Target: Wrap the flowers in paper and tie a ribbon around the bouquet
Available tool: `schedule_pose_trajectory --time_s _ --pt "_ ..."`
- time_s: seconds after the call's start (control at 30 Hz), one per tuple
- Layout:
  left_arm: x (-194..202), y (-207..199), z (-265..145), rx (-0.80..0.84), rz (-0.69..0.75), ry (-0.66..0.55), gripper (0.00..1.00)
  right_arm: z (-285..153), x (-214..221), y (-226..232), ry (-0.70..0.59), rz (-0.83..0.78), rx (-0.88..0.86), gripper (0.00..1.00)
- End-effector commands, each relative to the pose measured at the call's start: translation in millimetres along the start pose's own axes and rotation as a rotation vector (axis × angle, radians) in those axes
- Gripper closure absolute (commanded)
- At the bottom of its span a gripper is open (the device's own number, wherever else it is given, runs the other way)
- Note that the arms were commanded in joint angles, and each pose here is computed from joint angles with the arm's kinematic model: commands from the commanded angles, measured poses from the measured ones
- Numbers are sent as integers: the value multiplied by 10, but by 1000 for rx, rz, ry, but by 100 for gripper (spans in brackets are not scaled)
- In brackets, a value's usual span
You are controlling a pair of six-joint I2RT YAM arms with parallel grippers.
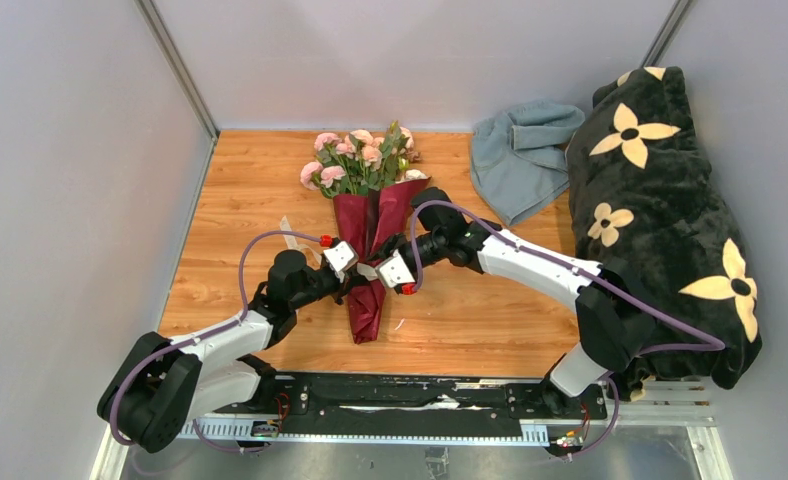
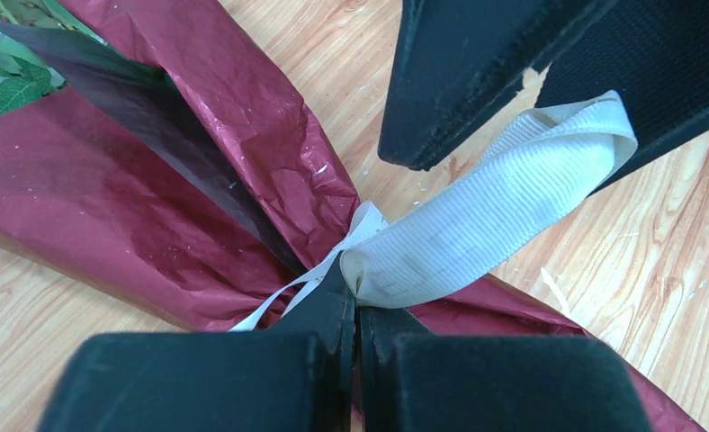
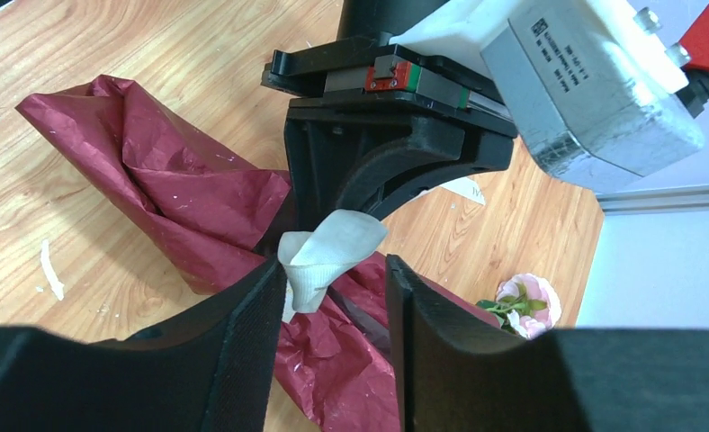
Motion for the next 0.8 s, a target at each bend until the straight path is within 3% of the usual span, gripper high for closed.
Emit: schedule_pose_trajectory --time_s 0.0,0.1,0.3,0.43,0.47,0.53,0.6,0.7,0.77 --pt "-48 -6 13 -1 11 -23 100 69 -54 62 -36 -9 -26 54" --pt "-42 -8 14 0 9 -21 100 87 -46 108 -42 15 -44 58" --pt "-40 2 16 -6 7 -19 100 93 -62 153 -53 20 -59 85" --pt "-32 7 20 -9 2 -15 100 83 -69 161 -45 12 -60 84" --pt "-31 6 21 -8 2 -14 100 77 -72 167 -44 5 -60 85" --pt "-26 8 22 -10 1 -12 100 70 -100 153 -55 -5 -48 99" --pt "-24 16 22 -15 1 -11 100 66 -129 120 -63 9 -37 100" --pt "-107 92 19 -54 -17 -23 48 52 -79 76 -32 87 -19 100" --pt "-282 192 0 -69 -17 -14 29 31 -20 78 -13 142 -12 100"
Point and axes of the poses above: each gripper's point midway between its finger pads, its own z axis out along the fingers, its own y axis along the line the jaws close on, x = y × z, the point moved 2 cm from there along -z, back along the fingers, and after that the axes turned 13 degrees about z, right-handed, at the moved point
